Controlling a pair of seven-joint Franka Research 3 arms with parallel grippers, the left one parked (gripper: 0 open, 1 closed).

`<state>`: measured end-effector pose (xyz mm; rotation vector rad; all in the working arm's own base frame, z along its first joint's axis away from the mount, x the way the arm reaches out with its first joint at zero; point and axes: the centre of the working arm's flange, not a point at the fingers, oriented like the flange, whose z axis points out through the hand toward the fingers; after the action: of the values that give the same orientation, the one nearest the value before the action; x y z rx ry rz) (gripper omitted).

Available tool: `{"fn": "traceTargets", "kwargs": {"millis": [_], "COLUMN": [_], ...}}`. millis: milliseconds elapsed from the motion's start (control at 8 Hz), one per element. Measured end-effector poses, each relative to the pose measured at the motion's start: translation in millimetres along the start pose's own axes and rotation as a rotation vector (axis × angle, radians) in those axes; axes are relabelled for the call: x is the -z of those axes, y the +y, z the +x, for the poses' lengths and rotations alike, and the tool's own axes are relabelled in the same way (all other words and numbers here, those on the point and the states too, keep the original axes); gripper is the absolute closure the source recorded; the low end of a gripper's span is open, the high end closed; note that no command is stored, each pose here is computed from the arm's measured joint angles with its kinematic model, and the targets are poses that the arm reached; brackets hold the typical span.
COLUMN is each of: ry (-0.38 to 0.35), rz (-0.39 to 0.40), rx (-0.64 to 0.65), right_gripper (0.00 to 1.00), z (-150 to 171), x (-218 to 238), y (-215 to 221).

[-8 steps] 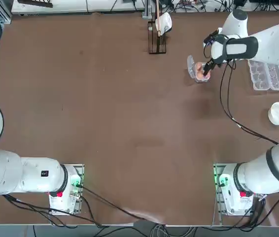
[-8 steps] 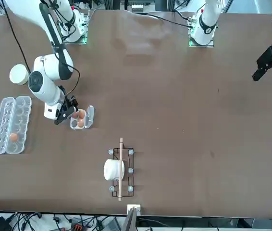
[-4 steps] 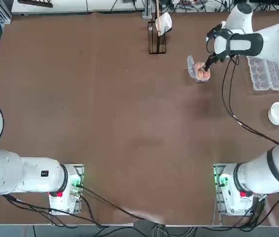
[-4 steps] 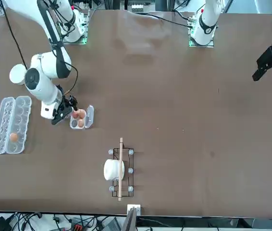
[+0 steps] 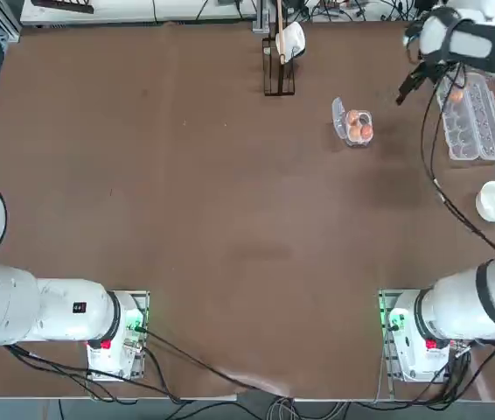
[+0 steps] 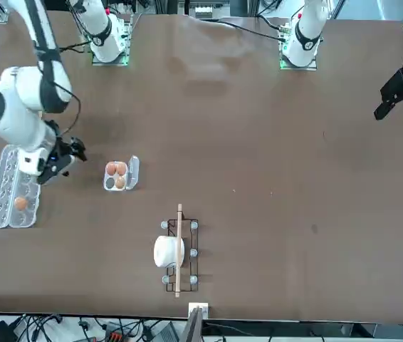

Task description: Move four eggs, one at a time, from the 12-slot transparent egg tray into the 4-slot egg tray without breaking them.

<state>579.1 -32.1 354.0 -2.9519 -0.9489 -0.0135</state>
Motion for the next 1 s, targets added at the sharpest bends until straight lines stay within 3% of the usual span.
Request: {"fn": "traceTargets", "kwargs": {"millis": [500, 1000], "ry": [0.012, 0.025], "rz": [-0.019, -0.058], "rx": [0.249, 0.499], "right_gripper": [0.0, 0.0], "z": [-55.4, -60.8], "x": [6.8, -10.6], "y": [94.6, 179.7]}}
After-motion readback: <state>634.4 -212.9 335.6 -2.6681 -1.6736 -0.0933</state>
